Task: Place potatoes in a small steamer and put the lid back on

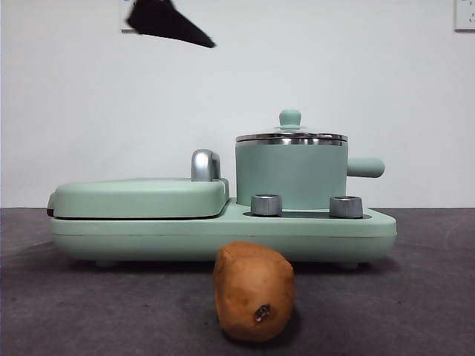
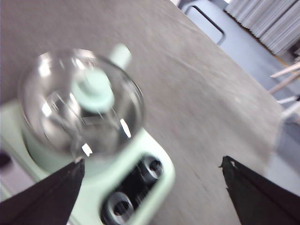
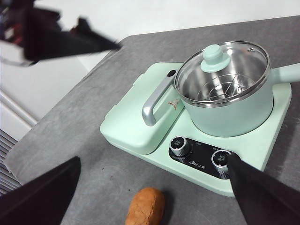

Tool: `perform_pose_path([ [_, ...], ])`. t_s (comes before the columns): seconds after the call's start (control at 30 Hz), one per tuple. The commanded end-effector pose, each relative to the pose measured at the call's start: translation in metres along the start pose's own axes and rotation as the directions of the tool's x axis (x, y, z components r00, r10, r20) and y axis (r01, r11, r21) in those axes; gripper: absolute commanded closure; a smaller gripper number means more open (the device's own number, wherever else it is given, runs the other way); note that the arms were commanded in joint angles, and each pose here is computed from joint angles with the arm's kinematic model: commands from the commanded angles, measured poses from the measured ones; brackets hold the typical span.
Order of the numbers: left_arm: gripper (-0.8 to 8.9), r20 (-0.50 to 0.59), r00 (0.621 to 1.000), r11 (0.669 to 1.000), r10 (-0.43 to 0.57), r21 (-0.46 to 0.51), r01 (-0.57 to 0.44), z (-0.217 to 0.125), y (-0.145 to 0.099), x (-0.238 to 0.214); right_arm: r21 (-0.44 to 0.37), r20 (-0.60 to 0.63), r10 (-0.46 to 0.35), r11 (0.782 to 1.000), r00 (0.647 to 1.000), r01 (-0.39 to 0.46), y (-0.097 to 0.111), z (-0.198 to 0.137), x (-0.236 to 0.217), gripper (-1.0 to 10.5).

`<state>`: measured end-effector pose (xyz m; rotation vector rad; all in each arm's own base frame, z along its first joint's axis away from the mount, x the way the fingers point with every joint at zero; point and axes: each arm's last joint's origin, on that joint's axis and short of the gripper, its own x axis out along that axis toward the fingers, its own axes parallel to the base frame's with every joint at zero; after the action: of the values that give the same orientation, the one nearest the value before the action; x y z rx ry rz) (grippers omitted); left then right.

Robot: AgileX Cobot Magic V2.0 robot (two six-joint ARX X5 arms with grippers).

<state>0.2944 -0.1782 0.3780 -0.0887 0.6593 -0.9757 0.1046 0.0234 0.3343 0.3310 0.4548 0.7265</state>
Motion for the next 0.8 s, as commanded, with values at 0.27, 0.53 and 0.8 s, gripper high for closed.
perform_pose_path([
  [0.27,3.49,0.045,0.972,0.960,0.231,0.155,-0.235,0.041,0.000,0.076,-0.016,0.012,0.003,1.000,1.000,-0.003,0.002,0.004,-0.001,4.5],
  [0.53,3.52,0.048,0.963,0.939,0.264,0.218,-0.268,0.033,-0.002,0.123,-0.017,0.012,0.005,1.000,1.000,-0.005,0.002,0.004,-0.001,4.5],
  [0.8,3.82,0.001,0.958,0.942,0.285,0.185,-0.280,0.020,0.005,0.147,-0.017,0.012,0.005,1.000,1.000,-0.005,0.002,0.004,-0.001,4.5],
])
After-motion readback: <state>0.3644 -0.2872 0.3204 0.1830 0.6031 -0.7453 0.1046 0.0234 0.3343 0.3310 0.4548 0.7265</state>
